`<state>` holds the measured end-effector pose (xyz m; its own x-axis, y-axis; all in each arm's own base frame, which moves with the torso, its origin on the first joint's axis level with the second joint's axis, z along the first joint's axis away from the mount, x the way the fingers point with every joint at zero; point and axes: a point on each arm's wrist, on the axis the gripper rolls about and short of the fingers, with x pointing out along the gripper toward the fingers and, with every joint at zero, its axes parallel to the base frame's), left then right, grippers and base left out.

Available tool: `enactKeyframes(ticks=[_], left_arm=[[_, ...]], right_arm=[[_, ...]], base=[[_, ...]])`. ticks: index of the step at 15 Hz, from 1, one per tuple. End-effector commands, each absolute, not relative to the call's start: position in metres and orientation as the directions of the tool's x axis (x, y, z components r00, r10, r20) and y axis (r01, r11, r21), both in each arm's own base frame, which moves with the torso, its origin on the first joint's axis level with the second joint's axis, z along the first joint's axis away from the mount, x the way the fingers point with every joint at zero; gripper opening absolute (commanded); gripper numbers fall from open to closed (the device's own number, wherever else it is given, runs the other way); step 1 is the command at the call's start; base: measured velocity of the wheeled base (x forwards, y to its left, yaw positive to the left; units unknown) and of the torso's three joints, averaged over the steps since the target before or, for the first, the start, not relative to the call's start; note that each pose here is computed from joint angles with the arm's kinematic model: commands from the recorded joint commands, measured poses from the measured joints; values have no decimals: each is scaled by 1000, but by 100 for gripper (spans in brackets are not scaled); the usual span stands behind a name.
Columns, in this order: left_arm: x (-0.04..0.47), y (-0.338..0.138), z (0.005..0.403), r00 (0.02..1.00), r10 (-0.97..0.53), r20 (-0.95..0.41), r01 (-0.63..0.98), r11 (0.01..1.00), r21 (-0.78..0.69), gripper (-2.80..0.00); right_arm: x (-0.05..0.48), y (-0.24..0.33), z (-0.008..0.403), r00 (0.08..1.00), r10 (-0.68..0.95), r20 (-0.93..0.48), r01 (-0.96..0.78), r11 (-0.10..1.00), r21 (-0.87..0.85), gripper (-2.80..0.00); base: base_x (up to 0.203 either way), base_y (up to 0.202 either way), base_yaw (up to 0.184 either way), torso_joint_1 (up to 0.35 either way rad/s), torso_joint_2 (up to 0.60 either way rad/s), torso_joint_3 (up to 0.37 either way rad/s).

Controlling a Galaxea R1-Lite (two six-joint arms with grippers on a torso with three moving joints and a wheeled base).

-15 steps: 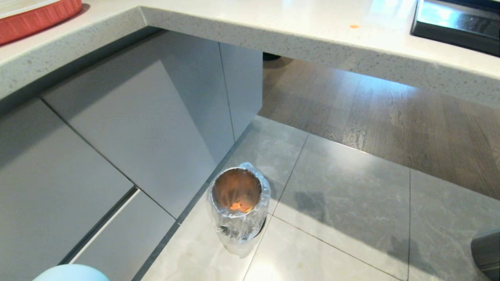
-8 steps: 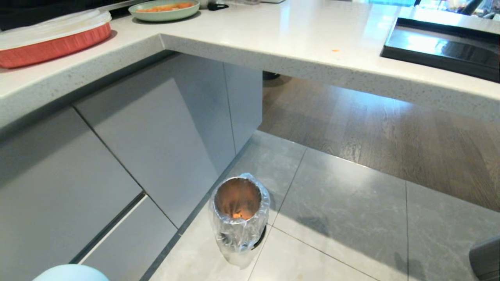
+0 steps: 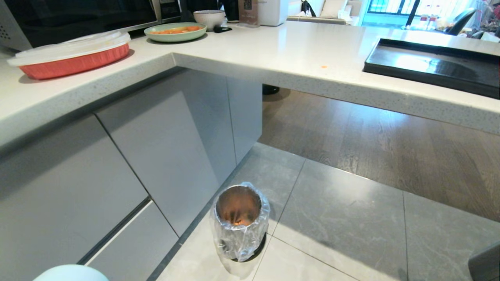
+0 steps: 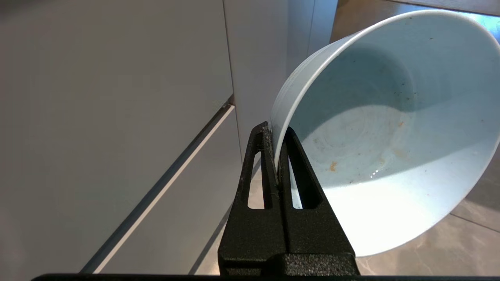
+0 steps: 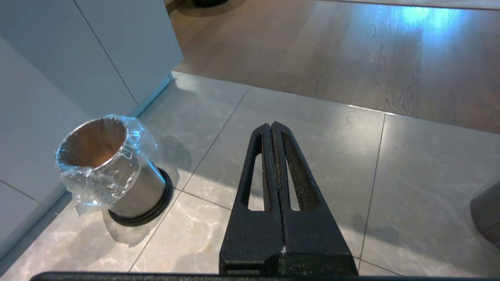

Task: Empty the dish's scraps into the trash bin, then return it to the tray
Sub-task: Put the bowl back to the table

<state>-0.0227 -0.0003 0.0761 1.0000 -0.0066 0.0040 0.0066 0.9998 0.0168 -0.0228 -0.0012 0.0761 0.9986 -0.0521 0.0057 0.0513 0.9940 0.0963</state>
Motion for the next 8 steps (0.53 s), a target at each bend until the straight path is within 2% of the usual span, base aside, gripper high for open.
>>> enactKeyframes(ticks=[1, 5, 8], left_arm=[[-23, 0, 76, 1000, -6, 5, 6, 1000, 17, -280], [-23, 0, 76, 1000, -6, 5, 6, 1000, 17, -280], [-23, 0, 76, 1000, -6, 5, 6, 1000, 20, -280]], right_arm=[[-23, -1, 76, 999, -52, 6, 51, 994, 97, -280], [-23, -1, 76, 999, -52, 6, 51, 994, 97, -280], [-23, -1, 76, 999, -52, 6, 51, 994, 97, -280]], base=[[0, 0, 0, 0, 0, 0], [0, 0, 0, 0, 0, 0], [0, 0, 0, 5, 2, 84]])
